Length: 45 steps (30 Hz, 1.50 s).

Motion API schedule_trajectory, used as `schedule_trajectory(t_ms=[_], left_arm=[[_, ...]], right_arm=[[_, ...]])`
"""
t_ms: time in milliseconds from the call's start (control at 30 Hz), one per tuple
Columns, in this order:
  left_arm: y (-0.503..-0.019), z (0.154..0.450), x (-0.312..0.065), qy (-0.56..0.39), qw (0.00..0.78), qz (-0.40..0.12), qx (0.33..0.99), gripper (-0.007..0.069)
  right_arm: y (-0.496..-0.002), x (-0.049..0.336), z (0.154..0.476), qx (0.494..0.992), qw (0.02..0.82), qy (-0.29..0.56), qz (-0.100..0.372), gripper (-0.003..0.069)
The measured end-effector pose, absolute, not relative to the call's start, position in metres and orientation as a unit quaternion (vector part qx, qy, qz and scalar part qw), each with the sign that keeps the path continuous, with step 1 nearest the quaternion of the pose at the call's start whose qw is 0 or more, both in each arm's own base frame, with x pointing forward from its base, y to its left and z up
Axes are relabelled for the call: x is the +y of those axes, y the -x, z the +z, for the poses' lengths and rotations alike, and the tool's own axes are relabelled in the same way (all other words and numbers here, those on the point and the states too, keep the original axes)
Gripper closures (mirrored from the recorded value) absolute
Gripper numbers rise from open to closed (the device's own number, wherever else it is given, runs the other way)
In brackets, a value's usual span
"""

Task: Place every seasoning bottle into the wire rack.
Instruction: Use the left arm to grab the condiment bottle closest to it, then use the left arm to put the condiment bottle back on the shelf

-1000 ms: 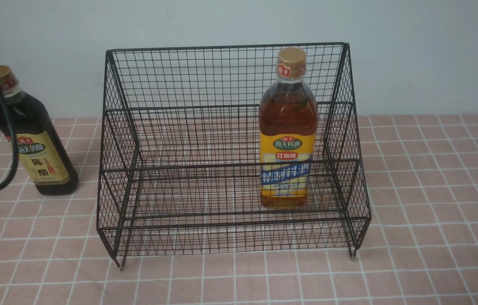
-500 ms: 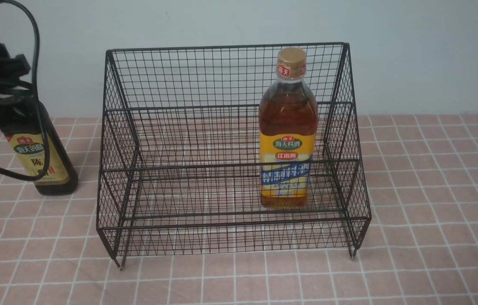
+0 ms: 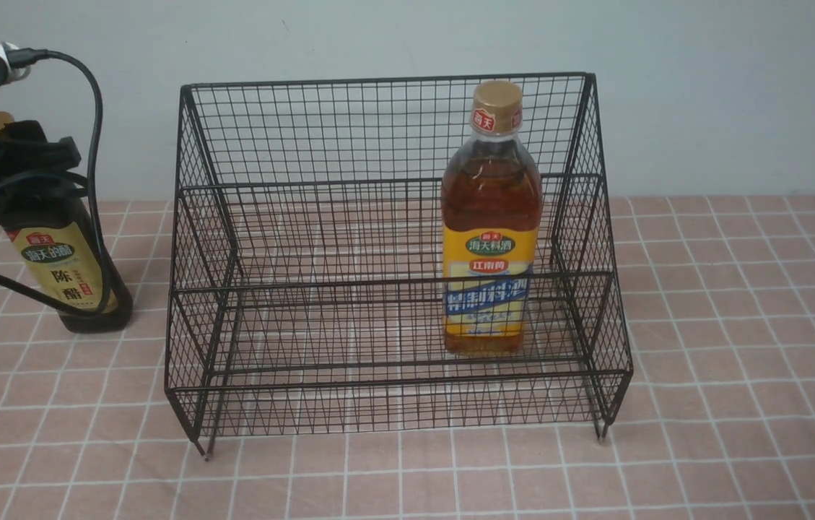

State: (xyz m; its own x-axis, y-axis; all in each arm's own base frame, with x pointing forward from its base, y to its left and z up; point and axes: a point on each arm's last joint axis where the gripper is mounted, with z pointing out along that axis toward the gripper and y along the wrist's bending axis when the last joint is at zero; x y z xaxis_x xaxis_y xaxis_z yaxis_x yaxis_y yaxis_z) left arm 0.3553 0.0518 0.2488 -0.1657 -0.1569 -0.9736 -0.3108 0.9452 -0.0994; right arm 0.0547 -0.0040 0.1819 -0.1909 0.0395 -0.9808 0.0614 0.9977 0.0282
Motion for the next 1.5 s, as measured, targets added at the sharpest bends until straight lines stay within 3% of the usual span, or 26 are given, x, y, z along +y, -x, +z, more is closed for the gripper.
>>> schedule_trajectory(t_ms=[67,100,367,700,833,1033,1233,1500], left_arm=[[-0.356,0.250,0.053,0.155,0.633,0.064,0.756,0.0310],[-0.356,0.250,0.053,0.158,0.634,0.063,0.754,0.0325],[-0.349,0.266,0.050,0.146,0.637,0.056,0.755,0.0320],[-0.308,0.402,0.042,0.100,0.753,0.058,0.648,0.0320],[-0.293,0.442,0.035,0.092,0.771,0.032,0.630,0.0320],[-0.283,0.476,0.005,0.060,0.789,-0.024,0.610,0.0320],[-0.278,0.489,-0.039,0.016,0.799,-0.091,0.595,0.0319],[-0.306,0.466,-0.079,0.004,0.791,-0.130,0.598,0.0319]], right_arm=[[-0.055,-0.004,0.182,0.772,0.635,-0.033,-0.009,0.0673],[-0.055,-0.004,0.182,0.772,0.635,-0.033,-0.009,0.0673],[-0.055,-0.004,0.182,0.772,0.635,-0.033,-0.009,0.0673],[-0.055,-0.004,0.182,0.772,0.635,-0.033,-0.009,0.0673],[-0.055,-0.004,0.182,0.772,0.635,-0.033,-0.009,0.0673],[-0.055,-0.004,0.182,0.772,0.635,-0.033,-0.009,0.0673],[-0.055,-0.004,0.182,0.772,0.635,-0.033,-0.009,0.0673],[-0.055,-0.004,0.182,0.772,0.635,-0.033,-0.009,0.0673]])
